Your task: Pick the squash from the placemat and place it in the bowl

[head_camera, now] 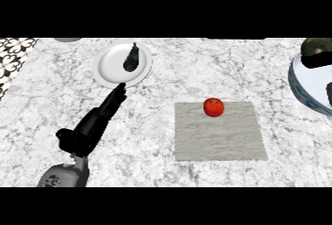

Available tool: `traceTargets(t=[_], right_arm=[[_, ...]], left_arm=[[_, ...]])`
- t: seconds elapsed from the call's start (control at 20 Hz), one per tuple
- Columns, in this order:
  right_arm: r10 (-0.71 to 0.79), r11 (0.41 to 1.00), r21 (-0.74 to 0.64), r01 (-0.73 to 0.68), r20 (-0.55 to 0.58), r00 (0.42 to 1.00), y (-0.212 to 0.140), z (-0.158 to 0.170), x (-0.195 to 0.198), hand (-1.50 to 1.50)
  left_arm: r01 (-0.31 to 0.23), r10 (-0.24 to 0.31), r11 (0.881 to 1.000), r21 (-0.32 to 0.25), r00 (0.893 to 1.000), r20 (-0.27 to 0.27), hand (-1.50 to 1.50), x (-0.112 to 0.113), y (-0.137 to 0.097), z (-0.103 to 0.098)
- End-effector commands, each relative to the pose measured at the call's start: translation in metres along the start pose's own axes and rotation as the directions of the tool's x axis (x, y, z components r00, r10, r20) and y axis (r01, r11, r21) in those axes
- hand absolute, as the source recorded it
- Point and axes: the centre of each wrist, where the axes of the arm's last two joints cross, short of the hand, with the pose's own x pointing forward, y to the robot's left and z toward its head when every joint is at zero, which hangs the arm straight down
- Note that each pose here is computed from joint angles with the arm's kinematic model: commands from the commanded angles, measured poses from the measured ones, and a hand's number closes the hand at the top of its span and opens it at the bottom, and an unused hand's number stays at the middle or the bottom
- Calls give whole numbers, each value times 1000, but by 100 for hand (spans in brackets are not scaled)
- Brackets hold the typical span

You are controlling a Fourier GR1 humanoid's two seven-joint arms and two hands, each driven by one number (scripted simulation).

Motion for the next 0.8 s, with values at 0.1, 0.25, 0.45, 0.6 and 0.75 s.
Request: traceTargets(t=[0.1,0.25,0.45,0.6,0.75], right_arm=[[88,995,-50,-90,-36,995,12,-26,-57,150],[103,979,184,-85,-92,990,17,-30,-68,150],[6,935,349,69,-211,977,21,-37,-82,150],[-88,915,373,152,-183,979,31,-30,-113,-150],[-166,928,317,196,-120,979,16,-43,-108,-150]], left_arm=[[2,-2,1000,1,1000,23,0,13,-17,-10],[7,-7,1000,-19,1000,5,0,5,-6,-1],[8,-8,1000,-21,1000,18,0,-3,-4,4],[16,-15,999,-27,999,32,0,4,-2,3],[4,-3,1000,-26,1000,27,0,10,-5,1]])
